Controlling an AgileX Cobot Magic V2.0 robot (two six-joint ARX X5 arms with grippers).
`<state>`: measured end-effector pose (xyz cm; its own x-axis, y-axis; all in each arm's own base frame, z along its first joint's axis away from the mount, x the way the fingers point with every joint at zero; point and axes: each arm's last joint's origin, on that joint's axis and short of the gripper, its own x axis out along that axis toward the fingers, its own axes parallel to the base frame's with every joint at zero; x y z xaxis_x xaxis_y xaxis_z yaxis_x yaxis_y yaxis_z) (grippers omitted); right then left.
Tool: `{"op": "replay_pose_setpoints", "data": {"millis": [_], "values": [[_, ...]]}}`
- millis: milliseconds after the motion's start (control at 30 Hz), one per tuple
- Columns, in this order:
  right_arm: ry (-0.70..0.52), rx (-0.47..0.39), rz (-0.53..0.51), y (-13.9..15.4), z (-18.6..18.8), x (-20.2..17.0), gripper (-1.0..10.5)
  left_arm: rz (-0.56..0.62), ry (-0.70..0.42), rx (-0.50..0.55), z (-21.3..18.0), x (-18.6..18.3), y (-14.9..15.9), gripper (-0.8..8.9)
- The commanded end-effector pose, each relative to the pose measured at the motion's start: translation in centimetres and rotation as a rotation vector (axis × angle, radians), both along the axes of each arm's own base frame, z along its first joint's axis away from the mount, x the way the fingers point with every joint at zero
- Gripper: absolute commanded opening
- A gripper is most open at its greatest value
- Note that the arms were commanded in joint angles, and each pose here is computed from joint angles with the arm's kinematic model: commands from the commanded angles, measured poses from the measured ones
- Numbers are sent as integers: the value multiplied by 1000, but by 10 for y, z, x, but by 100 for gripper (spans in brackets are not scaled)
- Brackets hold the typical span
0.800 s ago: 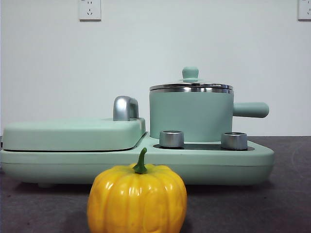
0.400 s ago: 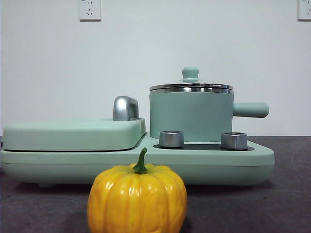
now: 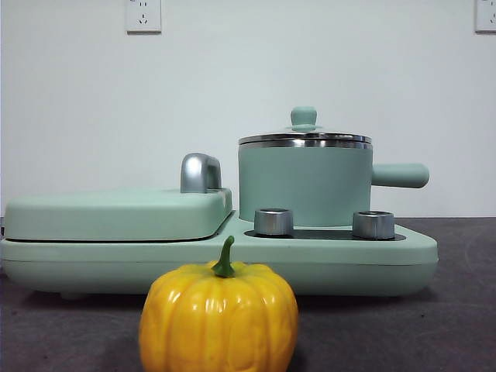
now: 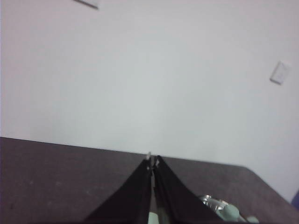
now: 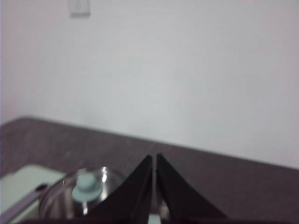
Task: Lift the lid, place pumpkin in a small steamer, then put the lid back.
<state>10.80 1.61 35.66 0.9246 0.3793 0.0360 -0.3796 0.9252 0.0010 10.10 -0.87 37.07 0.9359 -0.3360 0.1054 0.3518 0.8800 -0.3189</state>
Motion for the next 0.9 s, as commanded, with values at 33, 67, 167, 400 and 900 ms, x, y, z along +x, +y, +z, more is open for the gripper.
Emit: {"op": "replay_pose_setpoints", "data": {"millis": [33,67,167,400,900], "values": [[6,-50,35,2,0,9,12,-19,-22,72,10,10,-1,10],[17,-63,46,3,-1,13,12,-23,-16,93,12,15,-2,10],[37,-116,57,4,-6,20,12,-34,-10,151,15,27,-4,10],[92,-205,90,8,-16,30,12,-99,45,292,17,52,-14,10],[144,-262,115,10,-23,28,13,-360,61,615,1,78,-56,51]]}}
